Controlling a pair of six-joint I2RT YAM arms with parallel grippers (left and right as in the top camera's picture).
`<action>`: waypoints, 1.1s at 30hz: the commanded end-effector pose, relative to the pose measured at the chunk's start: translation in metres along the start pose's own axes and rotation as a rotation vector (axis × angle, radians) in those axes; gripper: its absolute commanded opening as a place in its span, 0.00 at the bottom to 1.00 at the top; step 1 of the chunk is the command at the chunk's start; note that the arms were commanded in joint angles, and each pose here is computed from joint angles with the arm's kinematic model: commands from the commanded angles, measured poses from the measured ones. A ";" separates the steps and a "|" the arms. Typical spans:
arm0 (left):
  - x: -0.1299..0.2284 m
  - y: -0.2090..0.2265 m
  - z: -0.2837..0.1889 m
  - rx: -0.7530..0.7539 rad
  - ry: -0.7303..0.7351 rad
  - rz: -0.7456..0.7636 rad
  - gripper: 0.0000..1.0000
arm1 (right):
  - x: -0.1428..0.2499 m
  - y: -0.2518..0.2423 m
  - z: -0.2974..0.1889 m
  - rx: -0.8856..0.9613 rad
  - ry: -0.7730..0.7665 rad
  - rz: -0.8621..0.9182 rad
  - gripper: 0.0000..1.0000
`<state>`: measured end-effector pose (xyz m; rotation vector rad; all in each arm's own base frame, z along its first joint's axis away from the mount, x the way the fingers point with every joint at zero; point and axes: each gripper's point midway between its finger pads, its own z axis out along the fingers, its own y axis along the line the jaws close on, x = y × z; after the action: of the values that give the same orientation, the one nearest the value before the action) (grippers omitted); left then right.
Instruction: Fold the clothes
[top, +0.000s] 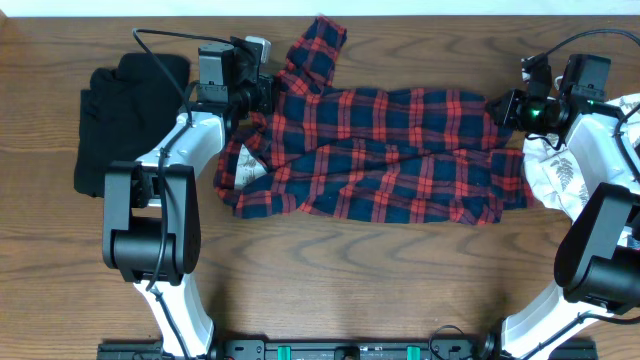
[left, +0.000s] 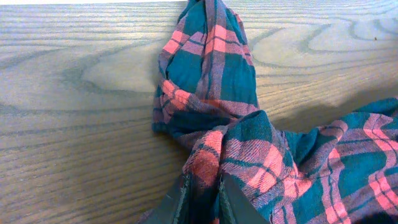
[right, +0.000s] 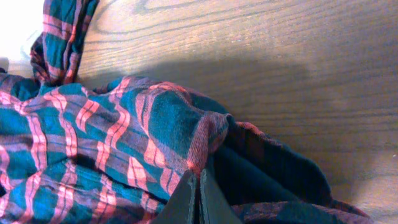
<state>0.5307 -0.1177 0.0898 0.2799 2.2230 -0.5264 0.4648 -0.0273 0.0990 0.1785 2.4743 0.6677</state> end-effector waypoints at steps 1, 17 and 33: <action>-0.019 -0.001 -0.010 -0.011 -0.042 0.018 0.17 | -0.003 0.002 -0.006 0.002 -0.013 0.005 0.04; -0.012 0.001 -0.001 -0.008 -0.034 0.016 0.21 | -0.003 0.002 -0.006 0.005 -0.014 0.004 0.03; 0.007 -0.002 0.013 0.003 0.011 0.009 0.22 | -0.003 0.001 -0.006 0.008 -0.015 0.004 0.04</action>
<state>0.5314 -0.1254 0.0843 0.2928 2.2210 -0.5353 0.4648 -0.0279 0.0987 0.1800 2.4756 0.6629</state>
